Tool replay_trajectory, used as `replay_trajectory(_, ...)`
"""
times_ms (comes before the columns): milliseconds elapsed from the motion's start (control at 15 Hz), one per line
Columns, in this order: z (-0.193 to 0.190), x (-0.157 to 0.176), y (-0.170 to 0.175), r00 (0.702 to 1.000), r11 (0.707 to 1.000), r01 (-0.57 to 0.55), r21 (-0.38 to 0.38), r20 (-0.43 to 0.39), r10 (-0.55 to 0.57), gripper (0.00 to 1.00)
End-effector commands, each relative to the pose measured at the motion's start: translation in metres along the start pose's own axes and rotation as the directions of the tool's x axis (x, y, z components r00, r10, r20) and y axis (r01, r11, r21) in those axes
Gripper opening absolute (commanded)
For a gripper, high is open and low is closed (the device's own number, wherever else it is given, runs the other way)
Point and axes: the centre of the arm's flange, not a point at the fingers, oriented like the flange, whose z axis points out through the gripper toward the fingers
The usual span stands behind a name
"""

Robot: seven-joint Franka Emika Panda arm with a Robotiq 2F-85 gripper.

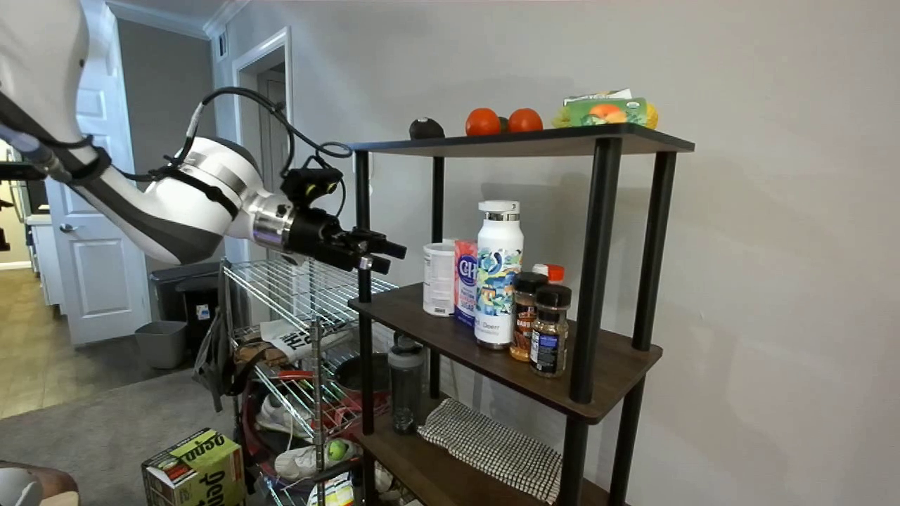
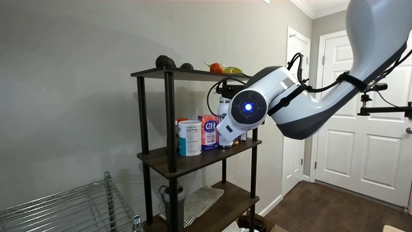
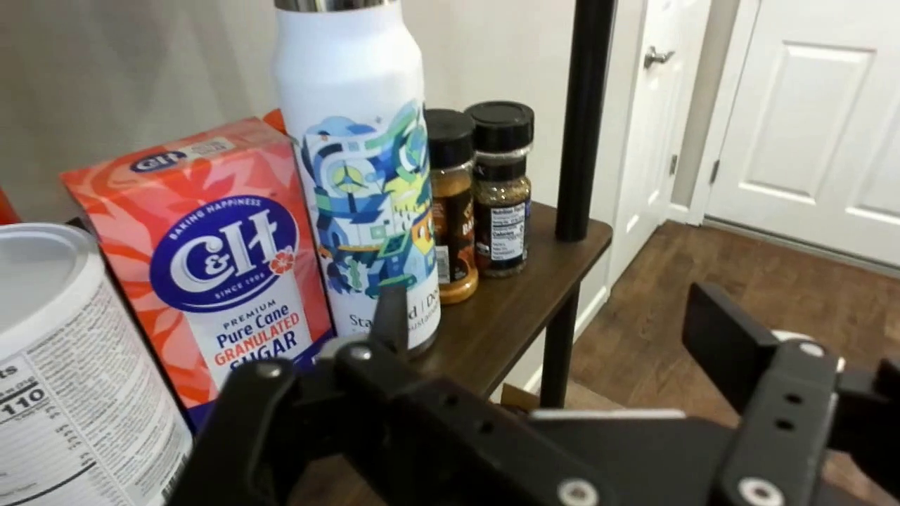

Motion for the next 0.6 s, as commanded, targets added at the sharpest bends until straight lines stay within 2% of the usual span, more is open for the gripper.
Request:
replay_trajectory(0, 0.008, -0.003, -0.004, 0.995, 0.995, 0.069, -0.072, 0.070, -0.064, 1.00)
replay_trajectory(400, 0.034, -0.006, -0.003, 0.983, 0.987, 0.123, -0.099, 0.147, -0.108, 1.00)
replay_trajectory(533, 0.027, -0.005, -0.002, 0.986, 0.991, 0.105, -0.078, 0.141, -0.093, 1.00)
